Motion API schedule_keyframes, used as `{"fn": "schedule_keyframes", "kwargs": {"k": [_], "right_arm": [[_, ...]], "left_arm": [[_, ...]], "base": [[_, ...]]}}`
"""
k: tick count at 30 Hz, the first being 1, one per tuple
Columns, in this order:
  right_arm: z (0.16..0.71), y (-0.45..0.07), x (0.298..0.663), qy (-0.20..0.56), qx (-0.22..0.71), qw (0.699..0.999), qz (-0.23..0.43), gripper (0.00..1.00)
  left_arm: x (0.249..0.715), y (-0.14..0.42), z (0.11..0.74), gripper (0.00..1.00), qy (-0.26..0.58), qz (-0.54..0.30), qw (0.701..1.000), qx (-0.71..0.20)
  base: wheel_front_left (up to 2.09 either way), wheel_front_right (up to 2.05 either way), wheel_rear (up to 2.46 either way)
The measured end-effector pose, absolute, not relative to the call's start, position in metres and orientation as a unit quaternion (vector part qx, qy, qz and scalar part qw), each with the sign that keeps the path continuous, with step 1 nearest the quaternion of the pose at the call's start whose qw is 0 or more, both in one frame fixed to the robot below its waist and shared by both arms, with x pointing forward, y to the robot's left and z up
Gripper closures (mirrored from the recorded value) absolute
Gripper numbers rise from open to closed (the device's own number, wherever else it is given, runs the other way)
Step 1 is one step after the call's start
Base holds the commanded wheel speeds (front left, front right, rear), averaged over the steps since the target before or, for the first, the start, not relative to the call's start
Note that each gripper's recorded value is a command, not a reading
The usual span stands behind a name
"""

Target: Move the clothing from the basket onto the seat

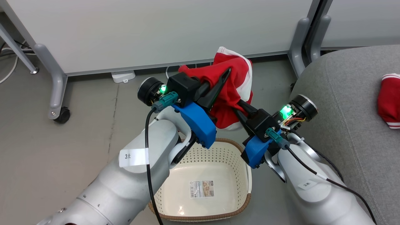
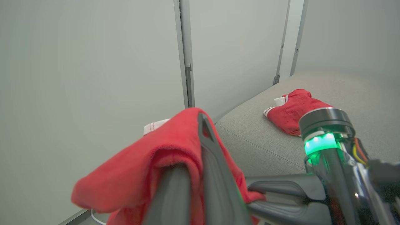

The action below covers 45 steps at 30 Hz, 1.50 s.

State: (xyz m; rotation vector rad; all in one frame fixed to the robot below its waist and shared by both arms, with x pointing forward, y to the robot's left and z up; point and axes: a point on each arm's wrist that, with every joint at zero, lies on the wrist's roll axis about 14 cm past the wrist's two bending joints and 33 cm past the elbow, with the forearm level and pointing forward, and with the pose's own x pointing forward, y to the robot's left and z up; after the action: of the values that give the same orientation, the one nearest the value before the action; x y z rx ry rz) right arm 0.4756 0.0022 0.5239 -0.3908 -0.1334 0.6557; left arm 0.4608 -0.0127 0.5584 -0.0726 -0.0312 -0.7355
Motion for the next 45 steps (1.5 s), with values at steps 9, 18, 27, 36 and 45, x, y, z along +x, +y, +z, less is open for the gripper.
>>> {"fn": "schedule_keyframes", "kwargs": {"k": [9, 18, 27, 36, 45], "right_arm": [[0.525, 0.003, 0.474, -0.065, -0.183, 0.927, 0.321, 1.0], [0.525, 0.002, 0.474, -0.063, -0.171, 0.93, 0.318, 1.0], [0.529, -0.011, 0.481, -0.064, -0.153, 0.94, 0.297, 1.0], [0.526, -0.039, 0.491, -0.056, -0.138, 0.955, 0.258, 1.0], [0.53, -0.09, 0.499, -0.058, -0.119, 0.973, 0.187, 1.0]], "left_arm": [[0.46, -0.014, 0.558, 1.0, -0.014, -0.361, 0.932, -0.033], [0.462, -0.01, 0.547, 0.0, 0.001, -0.355, 0.934, -0.028], [0.463, -0.012, 0.529, 0.0, 0.024, -0.358, 0.933, -0.021], [0.471, -0.017, 0.518, 0.0, 0.035, -0.366, 0.93, -0.019], [0.48, -0.039, 0.513, 0.0, 0.029, -0.395, 0.918, -0.012]], "base": [[0.0, 0.0, 0.0], [0.0, 0.0, 0.0], [0.0, 0.0, 0.0], [0.0, 0.0, 0.0], [0.0, 0.0, 0.0]]}}
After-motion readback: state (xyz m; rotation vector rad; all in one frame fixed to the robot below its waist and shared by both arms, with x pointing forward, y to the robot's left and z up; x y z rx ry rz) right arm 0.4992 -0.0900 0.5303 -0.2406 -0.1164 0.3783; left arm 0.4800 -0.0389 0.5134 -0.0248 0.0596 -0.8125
